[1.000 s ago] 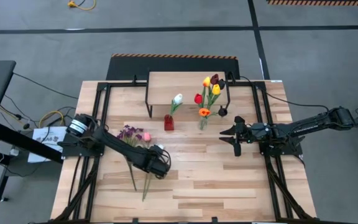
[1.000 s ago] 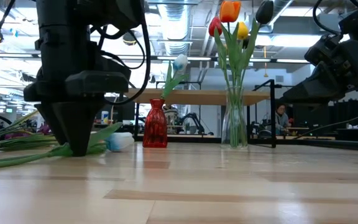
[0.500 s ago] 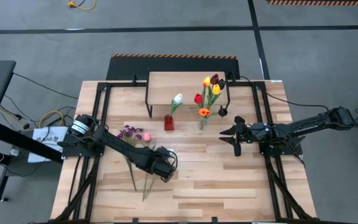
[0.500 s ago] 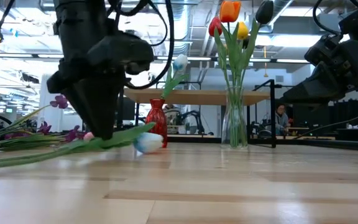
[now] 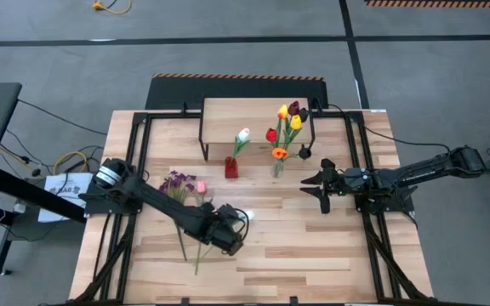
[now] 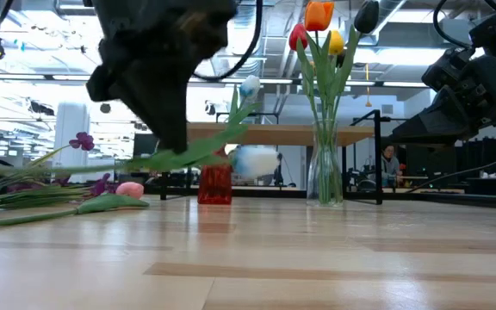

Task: Pick and place flowers into a vace then onto a shelf
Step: Put the white flower into the red vase

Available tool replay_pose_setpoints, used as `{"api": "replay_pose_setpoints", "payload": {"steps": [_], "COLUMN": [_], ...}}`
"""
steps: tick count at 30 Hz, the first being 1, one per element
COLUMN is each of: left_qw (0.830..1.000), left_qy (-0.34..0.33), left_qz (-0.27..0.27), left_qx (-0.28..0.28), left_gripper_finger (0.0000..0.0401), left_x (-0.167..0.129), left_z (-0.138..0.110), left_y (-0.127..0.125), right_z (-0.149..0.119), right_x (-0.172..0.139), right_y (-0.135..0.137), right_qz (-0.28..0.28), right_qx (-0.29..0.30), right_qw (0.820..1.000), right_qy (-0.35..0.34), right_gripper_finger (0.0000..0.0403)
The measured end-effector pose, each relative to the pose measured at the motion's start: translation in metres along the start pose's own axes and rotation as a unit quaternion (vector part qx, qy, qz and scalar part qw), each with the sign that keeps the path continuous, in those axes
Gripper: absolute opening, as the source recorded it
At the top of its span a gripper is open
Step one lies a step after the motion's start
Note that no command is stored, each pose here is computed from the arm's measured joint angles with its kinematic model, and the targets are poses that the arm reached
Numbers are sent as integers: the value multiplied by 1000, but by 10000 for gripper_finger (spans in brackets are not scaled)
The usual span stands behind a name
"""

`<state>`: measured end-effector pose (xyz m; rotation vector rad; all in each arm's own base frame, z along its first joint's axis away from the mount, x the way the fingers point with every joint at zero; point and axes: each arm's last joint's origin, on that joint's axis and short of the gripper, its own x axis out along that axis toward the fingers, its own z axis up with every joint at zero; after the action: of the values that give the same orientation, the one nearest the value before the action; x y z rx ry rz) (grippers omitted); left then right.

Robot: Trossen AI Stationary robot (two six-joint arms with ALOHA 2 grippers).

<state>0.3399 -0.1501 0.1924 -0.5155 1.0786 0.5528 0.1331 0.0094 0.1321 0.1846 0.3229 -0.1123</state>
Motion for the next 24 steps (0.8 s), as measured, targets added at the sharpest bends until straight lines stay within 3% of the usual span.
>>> {"api": "replay_pose_setpoints", "payload": {"steps": [8,15,19,24], "left_qw": [996,983,960,909], "left_qy": [-79,-174,-265,-389], "left_qz": [-17,24,56,99], "left_qx": [25,52,69,110], "left_gripper_finger": [1,1,0,0], "left_x": [-27,-64,-90,-128], "left_z": [5,11,11,9], "left_y": [-21,-32,-39,-49], "right_z": [0,0,0,0], "right_x": [0,0,0,0], "right_y": [0,0,0,0], "right_qz": [0,0,0,0], "right_qx": [0,0,0,0], "right_qw": [1000,1000,1000,1000], "right_qy": [0,0,-1,-2], "right_gripper_finger": [118,118,118,118]}}
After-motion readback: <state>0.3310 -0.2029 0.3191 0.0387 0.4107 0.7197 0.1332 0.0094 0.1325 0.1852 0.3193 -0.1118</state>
